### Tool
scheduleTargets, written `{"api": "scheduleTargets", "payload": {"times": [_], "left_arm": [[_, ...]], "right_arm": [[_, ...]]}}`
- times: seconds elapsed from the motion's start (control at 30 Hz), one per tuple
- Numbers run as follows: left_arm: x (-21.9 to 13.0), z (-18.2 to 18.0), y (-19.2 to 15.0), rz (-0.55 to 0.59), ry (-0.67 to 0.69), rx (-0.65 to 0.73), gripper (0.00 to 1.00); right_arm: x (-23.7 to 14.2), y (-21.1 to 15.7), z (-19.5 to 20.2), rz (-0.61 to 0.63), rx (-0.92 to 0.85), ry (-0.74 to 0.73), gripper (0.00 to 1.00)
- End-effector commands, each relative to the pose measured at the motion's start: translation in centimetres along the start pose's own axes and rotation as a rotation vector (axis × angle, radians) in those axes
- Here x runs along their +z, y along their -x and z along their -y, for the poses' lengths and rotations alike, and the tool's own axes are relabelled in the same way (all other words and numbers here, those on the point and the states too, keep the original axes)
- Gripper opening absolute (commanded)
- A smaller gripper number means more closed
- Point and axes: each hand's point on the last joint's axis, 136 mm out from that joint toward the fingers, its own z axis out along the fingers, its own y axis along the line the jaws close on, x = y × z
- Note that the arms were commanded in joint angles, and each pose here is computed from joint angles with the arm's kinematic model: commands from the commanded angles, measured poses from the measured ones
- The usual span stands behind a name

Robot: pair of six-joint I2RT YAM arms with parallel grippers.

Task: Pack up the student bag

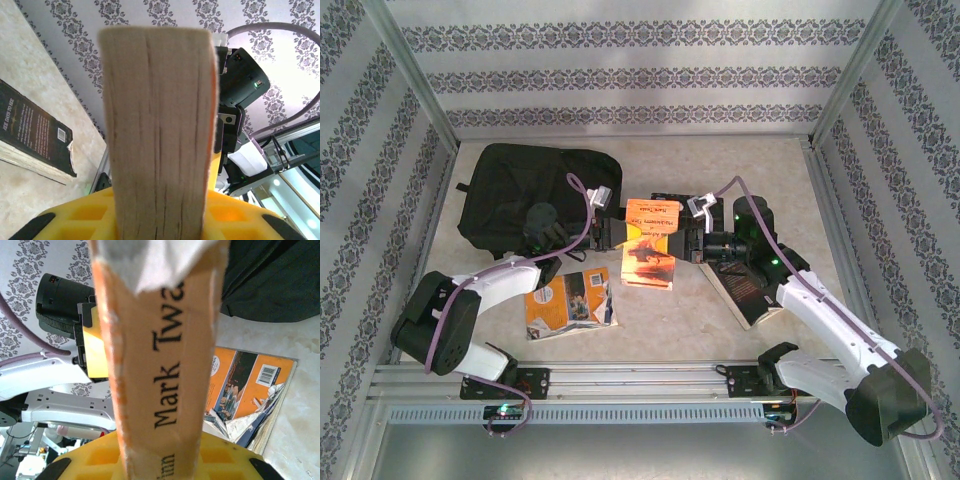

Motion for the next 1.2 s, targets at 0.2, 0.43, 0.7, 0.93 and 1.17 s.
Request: {"api": "scheduleTargets", "payload": {"times": [0.2,0.43,0.7,0.93,1.17], "left_arm": [[0.0,3.2,1.0,0.03,-0.073,0.123,0.0],[-2.4,3.0,6.7,0.458,-0.085,0.049,0.0],[-3.1,4.1,8.4,0.685,-0.107,0.03,0.0],[-2.5,4.0,7.8,0.7,-0.084,0.012,0.0],[-2.5,3.1,7.3,0.712,-0.072,-0.01,0.0]], "right_arm": [[-0.5,1.6,-0.7,0.061,-0.043,-0.016,0.37],[-1.3,3.2,-0.9,0.28,-0.001,0.006,0.94],[-1.2,4.3,-1.8,0.508,0.043,0.084,0.98],[-1.7,6.0,-1.9,0.653,0.06,0.101,0.93],[-1.0,6.7,-2.3,0.681,0.067,0.139,0.75]]}}
